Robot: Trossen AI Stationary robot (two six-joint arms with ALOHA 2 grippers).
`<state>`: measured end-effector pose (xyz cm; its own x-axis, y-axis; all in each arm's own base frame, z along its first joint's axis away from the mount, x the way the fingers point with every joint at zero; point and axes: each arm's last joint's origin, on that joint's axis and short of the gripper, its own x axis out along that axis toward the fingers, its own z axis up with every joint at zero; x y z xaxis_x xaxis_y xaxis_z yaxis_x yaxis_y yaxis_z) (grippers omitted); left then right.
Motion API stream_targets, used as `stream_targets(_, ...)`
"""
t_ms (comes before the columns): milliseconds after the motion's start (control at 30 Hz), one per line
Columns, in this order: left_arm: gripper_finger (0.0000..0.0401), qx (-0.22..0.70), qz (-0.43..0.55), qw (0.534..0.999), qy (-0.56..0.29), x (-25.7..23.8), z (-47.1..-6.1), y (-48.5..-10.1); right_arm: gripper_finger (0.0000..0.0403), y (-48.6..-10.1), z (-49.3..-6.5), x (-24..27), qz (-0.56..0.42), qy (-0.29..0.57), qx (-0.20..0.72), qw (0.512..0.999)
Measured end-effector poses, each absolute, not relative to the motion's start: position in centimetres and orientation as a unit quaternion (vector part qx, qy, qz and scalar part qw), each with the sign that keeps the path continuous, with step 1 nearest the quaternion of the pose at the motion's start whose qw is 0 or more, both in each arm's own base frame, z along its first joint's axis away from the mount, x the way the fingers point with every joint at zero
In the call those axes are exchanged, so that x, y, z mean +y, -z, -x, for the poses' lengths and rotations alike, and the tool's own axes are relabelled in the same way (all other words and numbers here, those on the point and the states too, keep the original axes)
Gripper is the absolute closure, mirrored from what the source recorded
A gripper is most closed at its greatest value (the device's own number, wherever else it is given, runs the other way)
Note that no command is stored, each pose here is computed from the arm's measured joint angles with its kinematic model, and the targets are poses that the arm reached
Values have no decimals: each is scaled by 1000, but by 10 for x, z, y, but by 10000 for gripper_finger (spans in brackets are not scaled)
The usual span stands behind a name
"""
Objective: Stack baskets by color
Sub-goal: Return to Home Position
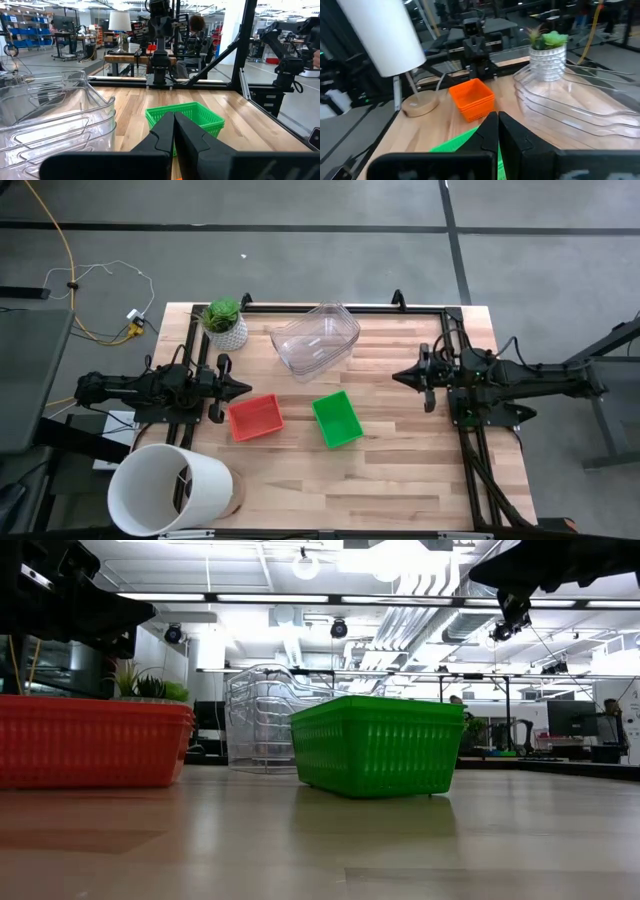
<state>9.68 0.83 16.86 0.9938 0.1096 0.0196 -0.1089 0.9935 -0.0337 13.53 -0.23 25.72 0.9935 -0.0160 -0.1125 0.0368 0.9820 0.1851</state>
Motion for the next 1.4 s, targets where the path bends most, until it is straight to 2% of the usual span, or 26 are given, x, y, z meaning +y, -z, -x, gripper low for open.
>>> stream_targets(133,400,-11,16,998,-55,8,-97,-169,403,-257,-135,-3,-103,37,51,993)
stream_targets(367,400,-11,16,998,-55,8,-97,-169,403,-256,-135,-5,-96,5,64,993)
stream_targets(800,400,-11,16,998,-55,8,-97,-169,403,-246,-131,-15,-78,17,96,992)
stream_targets(1100,400,-11,16,998,-55,8,-97,-169,403,-194,-115,-14,-110,29,22,993)
stream_targets(1400,400,-11,16,998,-55,8,-97,-169,403,-168,-101,-13,-117,52,-10,992)
